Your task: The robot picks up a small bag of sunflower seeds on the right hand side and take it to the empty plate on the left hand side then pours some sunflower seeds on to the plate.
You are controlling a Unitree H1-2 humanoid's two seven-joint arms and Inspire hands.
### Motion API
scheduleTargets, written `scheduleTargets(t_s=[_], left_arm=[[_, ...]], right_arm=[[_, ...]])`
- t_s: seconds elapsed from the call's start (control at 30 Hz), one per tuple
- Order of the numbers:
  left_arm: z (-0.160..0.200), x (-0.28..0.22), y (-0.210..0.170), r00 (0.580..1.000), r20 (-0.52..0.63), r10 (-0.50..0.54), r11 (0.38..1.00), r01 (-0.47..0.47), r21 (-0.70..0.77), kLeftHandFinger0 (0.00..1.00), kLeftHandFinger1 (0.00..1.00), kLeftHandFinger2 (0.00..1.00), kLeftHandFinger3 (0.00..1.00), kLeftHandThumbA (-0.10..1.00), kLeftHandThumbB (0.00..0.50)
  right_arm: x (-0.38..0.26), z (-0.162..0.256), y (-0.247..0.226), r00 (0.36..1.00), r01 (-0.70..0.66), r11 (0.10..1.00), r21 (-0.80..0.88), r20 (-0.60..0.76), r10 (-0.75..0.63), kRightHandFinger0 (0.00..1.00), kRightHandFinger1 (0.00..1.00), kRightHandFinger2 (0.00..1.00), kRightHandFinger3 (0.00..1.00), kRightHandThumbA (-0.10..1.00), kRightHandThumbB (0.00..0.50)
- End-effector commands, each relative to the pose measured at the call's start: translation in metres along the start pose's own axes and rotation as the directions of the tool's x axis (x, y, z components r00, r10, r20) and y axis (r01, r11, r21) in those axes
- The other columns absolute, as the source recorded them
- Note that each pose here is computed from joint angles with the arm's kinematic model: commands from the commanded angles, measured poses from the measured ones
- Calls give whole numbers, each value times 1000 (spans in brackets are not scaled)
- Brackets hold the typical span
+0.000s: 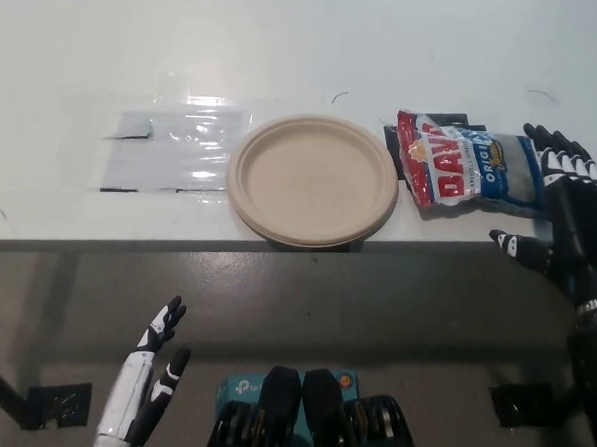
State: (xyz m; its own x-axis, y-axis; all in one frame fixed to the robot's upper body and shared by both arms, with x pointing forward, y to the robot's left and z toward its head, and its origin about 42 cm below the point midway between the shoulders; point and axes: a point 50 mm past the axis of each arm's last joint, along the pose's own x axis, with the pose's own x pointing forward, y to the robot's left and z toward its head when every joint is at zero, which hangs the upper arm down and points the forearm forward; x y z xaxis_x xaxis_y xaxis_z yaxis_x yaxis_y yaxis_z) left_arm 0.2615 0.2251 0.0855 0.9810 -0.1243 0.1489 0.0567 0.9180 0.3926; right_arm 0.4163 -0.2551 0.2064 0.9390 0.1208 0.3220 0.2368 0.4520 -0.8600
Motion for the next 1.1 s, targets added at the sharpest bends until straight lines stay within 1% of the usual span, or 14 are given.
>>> scheduleTargets(t_s=[0.0, 0.1, 0.17, 0.27, 0.3, 0.37, 0.47, 0.63, 0.73, 0.87, 0.93, 0.97, 1.07], left_arm=[[5, 2, 5, 999, 48, 12, 1000, -12, 5, 1000, 1000, 1000, 1000, 1000, 127], [5, 2, 6, 999, 50, 12, 1000, -12, 3, 1000, 1000, 1000, 1000, 1000, 130], [5, 2, 6, 999, 50, 12, 1000, -12, 1, 1000, 1000, 1000, 1000, 1000, 122], [5, 2, 6, 999, 52, 10, 1000, -10, 0, 1000, 1000, 1000, 1000, 1000, 116], [6, 2, 6, 999, 52, 10, 1000, -10, 0, 1000, 1000, 1000, 1000, 1000, 116], [6, 2, 6, 998, 56, 12, 1000, -12, -3, 1000, 1000, 1000, 1000, 1000, 119], [6, 1, 6, 999, 53, 10, 1000, -10, -2, 1000, 1000, 1000, 1000, 1000, 118], [6, 2, 6, 998, 62, 11, 1000, -10, -5, 1000, 1000, 1000, 1000, 1000, 114], [6, 1, 6, 998, 56, 12, 1000, -12, -6, 1000, 1000, 1000, 1000, 1000, 124], [6, 2, 6, 998, 60, 15, 1000, -15, -6, 1000, 1000, 1000, 1000, 1000, 123], [7, 2, 6, 998, 63, 17, 1000, -16, -5, 1000, 1000, 1000, 1000, 1000, 114], [6, 2, 6, 998, 66, 17, 1000, -17, -5, 1000, 1000, 1000, 1000, 1000, 112], [7, 2, 6, 998, 65, 16, 1000, -16, -10, 1000, 1000, 1000, 1000, 1000, 117]], right_arm=[[23, 12, -17, 995, 95, 993, -66, 39, -92, 1000, 1000, 1000, 1000, 980, 338], [27, 14, -14, 996, 86, 995, -49, 32, -85, 1000, 1000, 1000, 1000, 978, 334], [29, 15, -14, 997, 77, 996, -46, 28, -76, 1000, 1000, 1000, 1000, 952, 318], [32, 16, -13, 997, 76, 996, -43, 25, -75, 1000, 1000, 1000, 1000, 937, 314], [34, 14, -13, 996, 85, 995, -42, 28, -84, 1000, 1000, 1000, 1000, 907, 311], [36, 14, -12, 997, 79, 996, -48, 18, -78, 1000, 1000, 1000, 1000, 915, 318], [37, 12, -9, 998, 66, 996, -53, 9, -65, 1000, 1000, 1000, 1000, 896, 307], [41, 10, -5, 999, 40, 997, -66, -2, -40, 1000, 1000, 1000, 1000, 892, 309], [43, 8, -2, 999, 33, 996, -85, -3, -34, 1000, 1000, 1000, 1000, 893, 315], [45, 7, 0, 1000, 22, 995, -94, -7, -23, 1000, 1000, 1000, 1000, 893, 321], [46, 7, 0, 1000, 22, 995, -98, -6, -23, 1000, 1000, 1000, 1000, 891, 325], [46, 8, 1, 1000, 25, 995, -98, -4, -26, 1000, 1000, 1000, 1000, 869, 323], [47, 7, 2, 1000, 25, 994, -103, -4, -26, 1000, 1000, 1000, 1000, 867, 319]])
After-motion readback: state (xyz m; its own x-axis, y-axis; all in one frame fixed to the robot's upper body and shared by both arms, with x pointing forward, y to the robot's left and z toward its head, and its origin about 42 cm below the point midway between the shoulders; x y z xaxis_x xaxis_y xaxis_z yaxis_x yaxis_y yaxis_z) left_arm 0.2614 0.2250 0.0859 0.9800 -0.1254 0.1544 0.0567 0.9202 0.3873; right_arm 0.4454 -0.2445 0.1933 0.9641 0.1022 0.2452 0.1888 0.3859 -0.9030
